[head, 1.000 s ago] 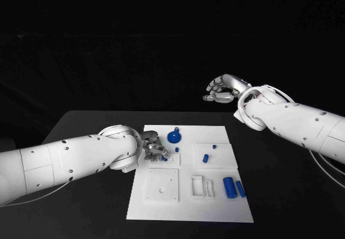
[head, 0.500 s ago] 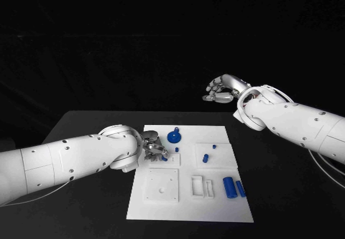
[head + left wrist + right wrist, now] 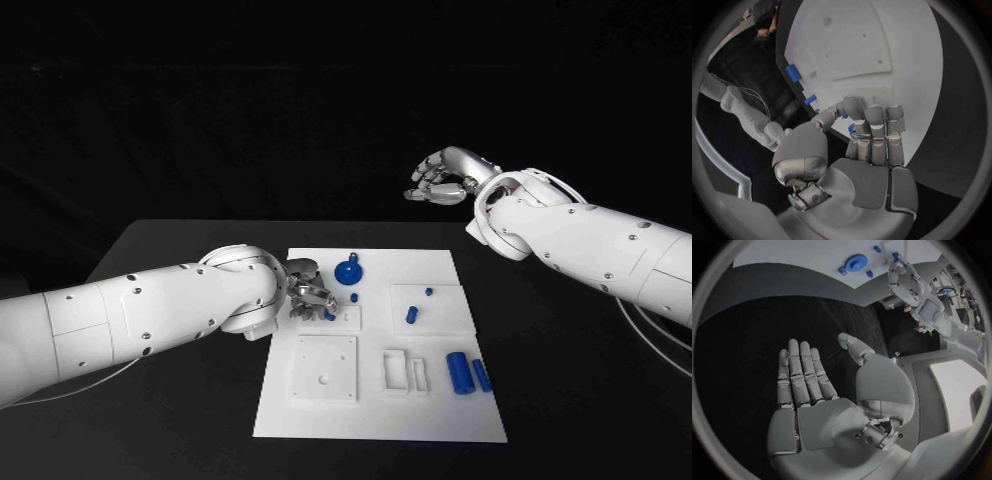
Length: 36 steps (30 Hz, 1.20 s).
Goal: Assemble the parts on the task board
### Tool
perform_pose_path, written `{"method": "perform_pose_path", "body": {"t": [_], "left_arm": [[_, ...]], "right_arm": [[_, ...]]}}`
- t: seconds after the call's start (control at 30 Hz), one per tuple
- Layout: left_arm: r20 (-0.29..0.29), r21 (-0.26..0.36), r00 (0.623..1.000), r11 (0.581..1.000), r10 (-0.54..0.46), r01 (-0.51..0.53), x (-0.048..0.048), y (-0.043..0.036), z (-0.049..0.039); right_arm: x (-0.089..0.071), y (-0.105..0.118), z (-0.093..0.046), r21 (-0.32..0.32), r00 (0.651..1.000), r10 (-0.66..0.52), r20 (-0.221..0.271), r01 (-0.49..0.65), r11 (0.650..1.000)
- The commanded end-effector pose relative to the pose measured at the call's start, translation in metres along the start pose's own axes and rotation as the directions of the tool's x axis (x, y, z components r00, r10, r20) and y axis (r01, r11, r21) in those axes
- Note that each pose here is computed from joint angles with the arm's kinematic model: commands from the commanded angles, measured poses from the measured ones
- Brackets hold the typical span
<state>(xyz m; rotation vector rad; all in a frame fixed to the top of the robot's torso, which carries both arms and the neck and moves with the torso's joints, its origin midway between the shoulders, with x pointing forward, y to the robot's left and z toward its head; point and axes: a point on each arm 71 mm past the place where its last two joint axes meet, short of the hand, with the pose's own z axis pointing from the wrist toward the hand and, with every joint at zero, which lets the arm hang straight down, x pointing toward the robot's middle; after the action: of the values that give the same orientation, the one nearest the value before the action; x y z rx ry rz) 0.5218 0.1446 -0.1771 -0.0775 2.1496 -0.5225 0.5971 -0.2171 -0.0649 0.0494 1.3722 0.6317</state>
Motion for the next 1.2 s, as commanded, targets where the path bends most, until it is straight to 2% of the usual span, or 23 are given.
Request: {"method": "perform_pose_path", "body": {"t": [0.03,0.63,1.2], "left_arm": [[-0.058,-0.005,0.998,1.000,0.022,-0.023,0.0108,-0.0006,0.0020],[-0.054,0.004,0.998,1.000,0.018,-0.018,0.0125,-0.0040,0.0045],[-0.031,-0.008,1.000,1.000,0.007,-0.008,0.0097,0.0017,0.0041]], "right_arm": [[0.0013,0.0001,0.0000,-0.002,1.000,0.005,-0.008,-0.005,1.000],[0.0048,0.0000,-0.0002,-0.001,1.000,0.010,-0.015,-0.010,1.000],[0.0057,-0.0022,-0.0011,0.003,1.000,0.014,-0.015,-0.014,1.000]]}}
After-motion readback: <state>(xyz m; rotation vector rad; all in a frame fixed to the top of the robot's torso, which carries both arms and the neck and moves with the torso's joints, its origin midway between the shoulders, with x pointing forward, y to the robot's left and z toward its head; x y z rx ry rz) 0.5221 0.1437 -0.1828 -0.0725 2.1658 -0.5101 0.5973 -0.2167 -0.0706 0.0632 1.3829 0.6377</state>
